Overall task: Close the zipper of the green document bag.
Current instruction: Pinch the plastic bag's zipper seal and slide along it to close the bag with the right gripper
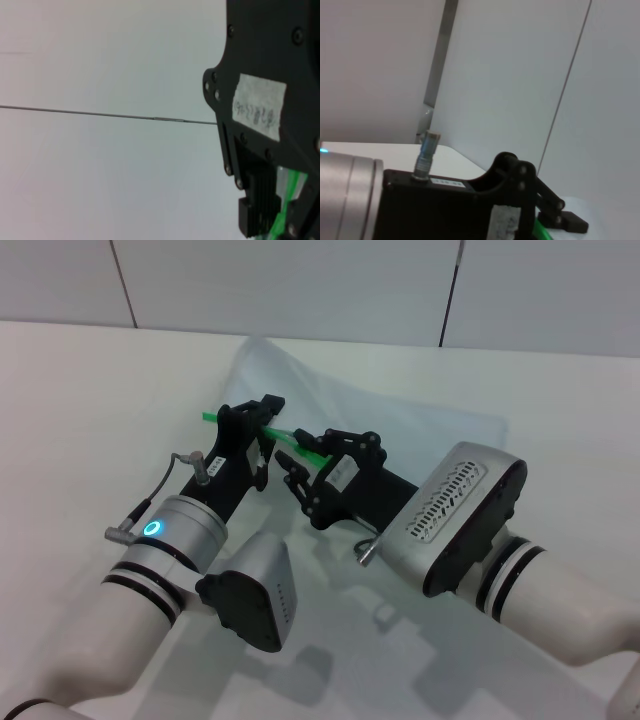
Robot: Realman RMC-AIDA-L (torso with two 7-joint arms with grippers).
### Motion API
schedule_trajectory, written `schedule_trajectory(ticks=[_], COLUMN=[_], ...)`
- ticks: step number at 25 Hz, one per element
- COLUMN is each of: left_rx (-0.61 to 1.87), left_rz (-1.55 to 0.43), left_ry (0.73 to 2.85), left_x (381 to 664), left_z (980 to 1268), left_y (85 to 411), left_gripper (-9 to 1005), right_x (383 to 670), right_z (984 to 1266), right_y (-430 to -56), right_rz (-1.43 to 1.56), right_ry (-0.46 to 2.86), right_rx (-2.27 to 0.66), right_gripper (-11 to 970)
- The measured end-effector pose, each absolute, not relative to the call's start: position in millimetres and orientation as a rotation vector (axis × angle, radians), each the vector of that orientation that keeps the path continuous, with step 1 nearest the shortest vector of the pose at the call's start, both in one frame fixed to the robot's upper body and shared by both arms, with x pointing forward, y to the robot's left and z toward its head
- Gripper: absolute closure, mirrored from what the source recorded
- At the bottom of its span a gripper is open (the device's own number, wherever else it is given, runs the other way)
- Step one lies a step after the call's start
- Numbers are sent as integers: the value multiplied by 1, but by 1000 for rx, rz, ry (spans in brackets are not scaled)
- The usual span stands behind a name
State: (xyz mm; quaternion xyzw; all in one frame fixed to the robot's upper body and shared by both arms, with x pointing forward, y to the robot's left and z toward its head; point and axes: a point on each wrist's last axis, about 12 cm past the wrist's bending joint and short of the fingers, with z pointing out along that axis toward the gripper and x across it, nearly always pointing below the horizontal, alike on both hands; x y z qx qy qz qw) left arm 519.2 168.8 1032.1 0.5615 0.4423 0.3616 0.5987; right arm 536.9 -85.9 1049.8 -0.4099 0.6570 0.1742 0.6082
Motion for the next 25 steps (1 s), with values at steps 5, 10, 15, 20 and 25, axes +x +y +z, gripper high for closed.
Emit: schedule_trajectory(ticks=[5,10,15,20,25], left_rx=[1300,1299,1299,1303,1303], left_rz=[837,836,836,831,831], left_ry=[1028,1028,1025,1022,1023], left_x=[519,519,519,519,518], left_z=[1032,1032,1032,1032,1032], left_y=[169,169,169,168,169], left_gripper=[941,941,941,941,941], right_x=[538,538,538,534,537], right_z=[1049,1048,1047,1049,1047], right_y=[-88,-88,-90,-96,-101], right_rz=[392,391,388,387,368], right_ry=[1523,1524,1521,1480,1482], right_rx=[-945,-946,-944,-900,-898], right_gripper=[678,688,688,687,687])
